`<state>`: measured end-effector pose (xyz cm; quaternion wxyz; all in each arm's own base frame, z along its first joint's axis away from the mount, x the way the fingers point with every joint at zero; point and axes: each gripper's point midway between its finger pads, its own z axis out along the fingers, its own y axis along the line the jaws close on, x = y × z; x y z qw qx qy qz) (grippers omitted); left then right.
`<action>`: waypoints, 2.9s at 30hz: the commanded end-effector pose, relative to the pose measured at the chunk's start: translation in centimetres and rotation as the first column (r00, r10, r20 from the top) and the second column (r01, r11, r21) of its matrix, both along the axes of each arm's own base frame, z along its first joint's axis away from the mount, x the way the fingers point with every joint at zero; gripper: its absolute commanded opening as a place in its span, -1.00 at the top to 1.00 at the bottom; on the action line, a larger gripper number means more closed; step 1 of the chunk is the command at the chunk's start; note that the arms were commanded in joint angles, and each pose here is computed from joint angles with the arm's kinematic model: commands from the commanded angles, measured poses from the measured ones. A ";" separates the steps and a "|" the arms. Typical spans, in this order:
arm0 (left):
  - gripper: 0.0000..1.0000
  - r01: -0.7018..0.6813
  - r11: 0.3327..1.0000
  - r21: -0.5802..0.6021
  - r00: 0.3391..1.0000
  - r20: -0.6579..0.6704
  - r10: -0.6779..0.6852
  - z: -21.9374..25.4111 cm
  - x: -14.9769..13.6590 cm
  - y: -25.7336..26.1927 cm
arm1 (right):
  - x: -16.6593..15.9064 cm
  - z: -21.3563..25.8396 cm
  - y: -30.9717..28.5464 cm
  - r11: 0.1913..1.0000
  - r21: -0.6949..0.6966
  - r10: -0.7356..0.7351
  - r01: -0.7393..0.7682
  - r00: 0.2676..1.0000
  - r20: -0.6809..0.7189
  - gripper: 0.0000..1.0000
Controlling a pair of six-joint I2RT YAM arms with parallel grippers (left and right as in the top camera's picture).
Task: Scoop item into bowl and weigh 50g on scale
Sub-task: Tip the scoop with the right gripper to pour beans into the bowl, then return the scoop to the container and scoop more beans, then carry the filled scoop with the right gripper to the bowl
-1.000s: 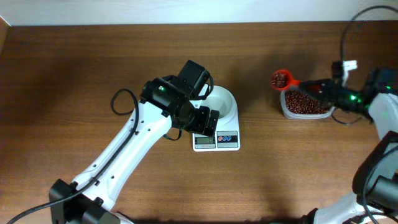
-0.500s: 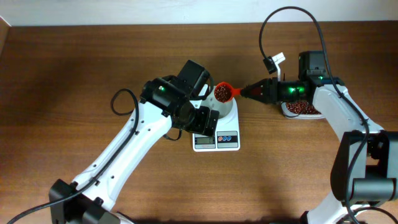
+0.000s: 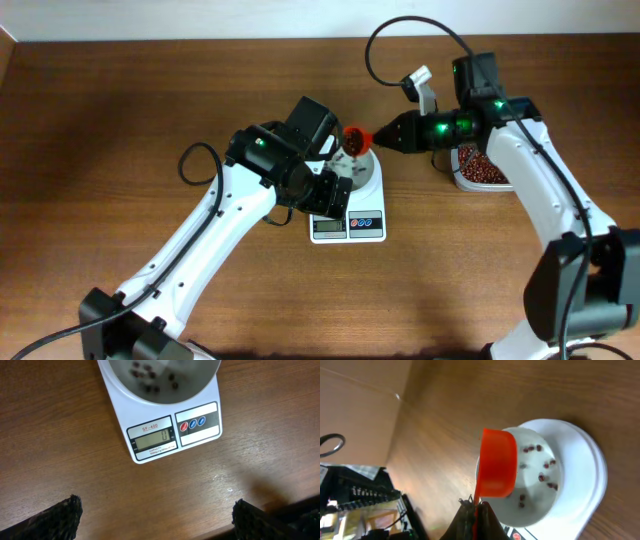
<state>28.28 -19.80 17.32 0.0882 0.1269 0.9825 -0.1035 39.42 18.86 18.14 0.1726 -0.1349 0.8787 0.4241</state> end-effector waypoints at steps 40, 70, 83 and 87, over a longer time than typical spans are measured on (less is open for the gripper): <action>-0.98 -0.008 1.000 -0.007 1.000 0.019 0.008 0.7 0.0 0.0 | -2.1 5.3 2.9 0.839 -0.526 0.383 -0.139 0.838 0.388 0.92; -0.98 -0.008 1.000 -0.007 1.000 0.019 0.008 0.7 0.0 0.0 | 0.9 -9.6 -20.7 0.858 -0.456 -0.362 0.235 0.908 -0.212 0.92; -0.98 -0.008 1.000 -0.007 1.000 0.019 0.008 0.7 0.0 0.0 | -0.5 -5.3 -28.7 0.848 -0.057 -0.519 0.526 0.805 -0.286 0.92; -0.98 -0.008 1.000 -0.007 1.000 0.019 0.008 0.7 0.0 0.0 | -1.0 -5.4 -28.7 0.843 -0.061 -0.524 0.535 0.790 -0.320 0.92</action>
